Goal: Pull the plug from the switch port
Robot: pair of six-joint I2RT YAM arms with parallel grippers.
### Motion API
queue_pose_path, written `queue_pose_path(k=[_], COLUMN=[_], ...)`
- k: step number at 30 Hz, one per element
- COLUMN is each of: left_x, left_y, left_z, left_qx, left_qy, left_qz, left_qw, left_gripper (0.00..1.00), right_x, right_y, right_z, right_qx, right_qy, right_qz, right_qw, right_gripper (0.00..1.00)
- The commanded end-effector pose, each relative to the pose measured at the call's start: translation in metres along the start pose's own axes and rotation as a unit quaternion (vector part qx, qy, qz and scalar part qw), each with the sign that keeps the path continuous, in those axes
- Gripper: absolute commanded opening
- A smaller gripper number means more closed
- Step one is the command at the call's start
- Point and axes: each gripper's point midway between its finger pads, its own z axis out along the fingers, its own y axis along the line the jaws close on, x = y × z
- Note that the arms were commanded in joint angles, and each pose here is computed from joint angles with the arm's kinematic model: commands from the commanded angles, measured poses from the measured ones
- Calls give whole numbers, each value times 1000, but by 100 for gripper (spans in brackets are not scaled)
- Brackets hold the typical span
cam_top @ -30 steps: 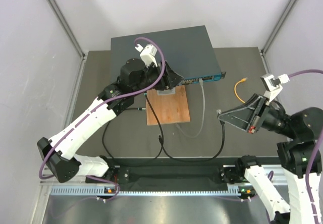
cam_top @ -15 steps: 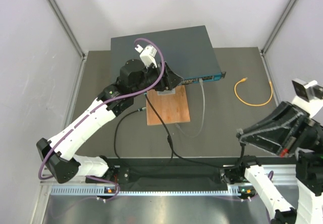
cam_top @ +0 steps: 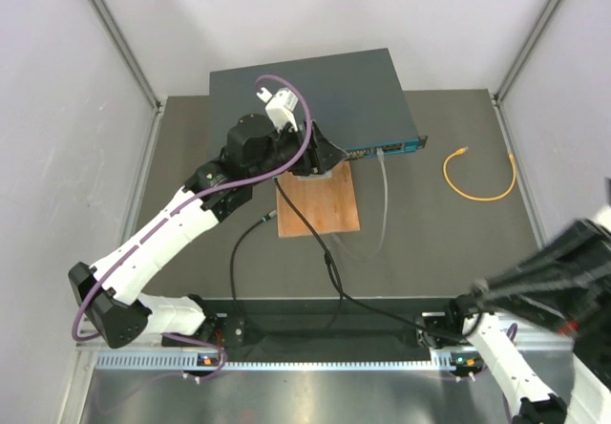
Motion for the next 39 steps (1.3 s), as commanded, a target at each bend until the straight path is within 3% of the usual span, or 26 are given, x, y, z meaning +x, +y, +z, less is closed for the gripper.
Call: queue_pose_path(k=[1,3,9,13,16,25,29,34,39], left_x=[-3,-1,-9,-53,-59,42,60,104,136], left_y=[-5,-3,-10,-38,-46,-22,-21,-15,-14], left_z=[-5,-3,-3,-31,-49,-102,-121,-95,-64], left_qx=[15,14,22,33,24,38,50,64,21], left_qy=[-9,-6,-14,-68,-60,66,69,101,121], left_qz=[6,2,13,45,37,-69,-115,-163,-137], left_qw=[1000,1000,1000,996,997,995,990,979,983], left_gripper=[65,65,64,64,64,63,64,66,69], right_x=[-6,-1,5,13,17,42,47,57,62], right_y=[-58,-82,-112,-144,-168,-196,-199,-195,-185], right_z=[3,1,0,-1,0,31,37,49,58], right_qx=[27,29,31,77,84,67,65,42,33], right_qy=[-27,-36,-35,-21,-19,23,24,25,34], right_qz=[66,107,128,143,166,210,197,217,220], right_qw=[997,993,991,986,982,975,978,975,974], right_gripper=[0,0,0,0,0,0,0,0,0])
